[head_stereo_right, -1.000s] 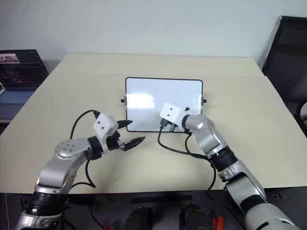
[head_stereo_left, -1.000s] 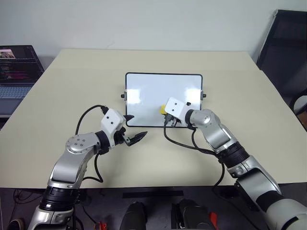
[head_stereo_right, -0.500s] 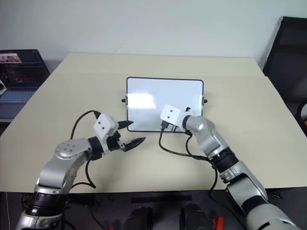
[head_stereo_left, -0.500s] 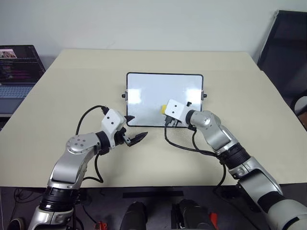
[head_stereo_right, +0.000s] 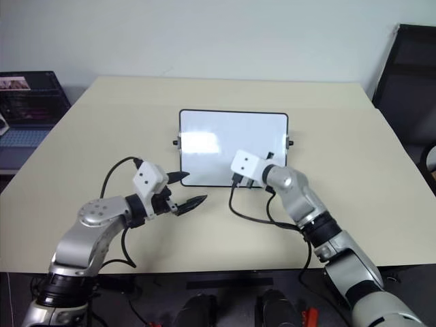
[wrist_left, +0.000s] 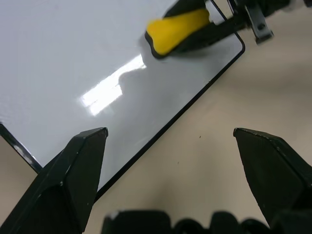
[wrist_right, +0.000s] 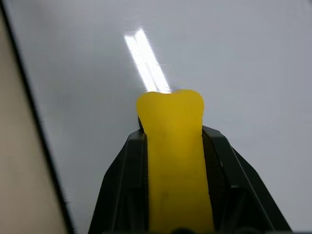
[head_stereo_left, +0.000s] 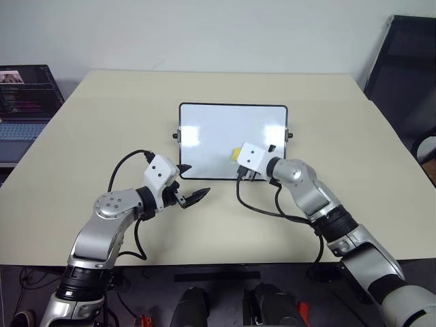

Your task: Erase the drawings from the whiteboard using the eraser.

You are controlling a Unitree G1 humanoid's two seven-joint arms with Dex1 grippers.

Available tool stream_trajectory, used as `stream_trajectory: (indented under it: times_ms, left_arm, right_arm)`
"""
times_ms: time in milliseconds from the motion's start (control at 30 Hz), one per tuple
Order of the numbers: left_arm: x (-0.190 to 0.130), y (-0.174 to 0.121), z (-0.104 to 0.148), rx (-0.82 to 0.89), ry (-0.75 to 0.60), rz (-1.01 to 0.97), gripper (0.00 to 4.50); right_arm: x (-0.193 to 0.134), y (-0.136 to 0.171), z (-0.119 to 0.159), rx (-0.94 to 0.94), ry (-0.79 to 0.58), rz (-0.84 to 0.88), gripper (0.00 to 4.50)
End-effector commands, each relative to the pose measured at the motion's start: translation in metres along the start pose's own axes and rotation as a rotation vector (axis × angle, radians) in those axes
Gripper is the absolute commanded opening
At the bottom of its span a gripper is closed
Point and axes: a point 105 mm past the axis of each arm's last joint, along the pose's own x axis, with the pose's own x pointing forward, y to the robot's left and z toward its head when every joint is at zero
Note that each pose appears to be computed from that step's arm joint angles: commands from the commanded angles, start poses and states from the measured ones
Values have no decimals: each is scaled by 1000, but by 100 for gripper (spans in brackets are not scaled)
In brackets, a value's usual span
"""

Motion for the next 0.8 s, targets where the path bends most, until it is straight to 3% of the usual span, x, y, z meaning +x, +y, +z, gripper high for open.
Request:
stream_trajectory:
  times_ms: [33, 333, 567, 800]
  left_arm:
    - [-1, -1, 16, 33, -46, -9, 450]
    - [0, 0, 17, 37, -47, -20, 450]
    - [3, -1, 24, 52, -68, -60, 450]
    - [11, -8, 41, 66, -112, -169, 450]
  right_arm:
    - [-7, -20, -23, -4, 74, -73, 110]
    - [-13, 27, -15, 54, 30, 159, 110]
    - [-20, -17, 9, 142, -58, -61, 110]
    - [-59, -32, 13, 372, -116, -181, 110]
